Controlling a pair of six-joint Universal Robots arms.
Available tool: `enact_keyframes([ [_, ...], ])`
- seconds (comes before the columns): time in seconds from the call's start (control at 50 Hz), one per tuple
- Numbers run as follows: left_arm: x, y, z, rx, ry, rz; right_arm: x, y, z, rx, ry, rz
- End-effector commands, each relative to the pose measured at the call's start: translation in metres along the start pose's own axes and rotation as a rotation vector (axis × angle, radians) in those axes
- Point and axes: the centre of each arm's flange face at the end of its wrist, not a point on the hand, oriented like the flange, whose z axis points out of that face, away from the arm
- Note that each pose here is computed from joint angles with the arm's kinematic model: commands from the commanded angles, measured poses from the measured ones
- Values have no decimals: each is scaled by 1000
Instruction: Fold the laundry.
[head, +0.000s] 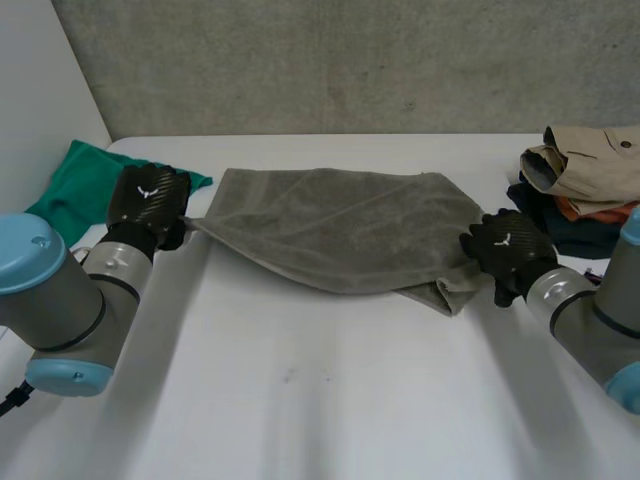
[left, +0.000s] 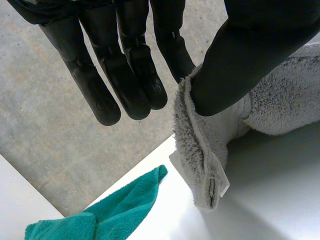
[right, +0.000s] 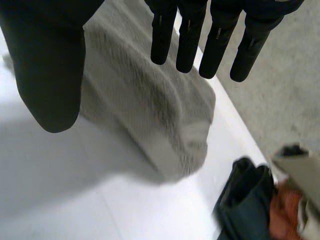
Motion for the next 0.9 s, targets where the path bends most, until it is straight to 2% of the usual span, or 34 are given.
enact_keyframes([
  [0.02, 1, 0, -1, -2, 1, -1, -28, -17, 1, 88, -26, -82],
  [0.18, -2, 1, 0, -4, -5, 0, -55, -10, 12, 143, -14, -164],
  [0.24, -5, -2, -1, -6, -11, 0, -46, -9, 18, 151, 50, -199],
  [0.32, -10, -14, -6, -9, -13, 3, -34, -13, 16, 130, 104, -175],
  [0.38, -23, -35, -12, 4, -31, 10, -1, -42, 0, 174, 204, -138],
  [0.44, -42, -63, -21, 31, -69, 29, 52, -88, -45, 215, 317, -71],
  [0.48, -59, -91, -32, 66, -106, 44, 66, -102, -61, 214, 342, -50],
  [0.54, -80, -128, -50, 102, -155, 80, 96, -129, -92, 197, 394, -28],
  [0.6, -95, -158, -70, 111, -180, 136, 136, -138, -125, 86, 472, -14],
  [0.66, -94, -175, -88, 94, -121, 201, 150, -143, -146, 19, 473, 0],
  [0.74, -83, -170, -94, 47, -18, 271, 148, -141, -154, -49, 420, 9],
  [0.8, -78, -153, -83, -10, 34, 312, 140, -130, -145, -97, 370, -3],
  [0.9, -65, -108, -46, -139, 128, 339, 117, -103, -101, -196, 240, -30],
])
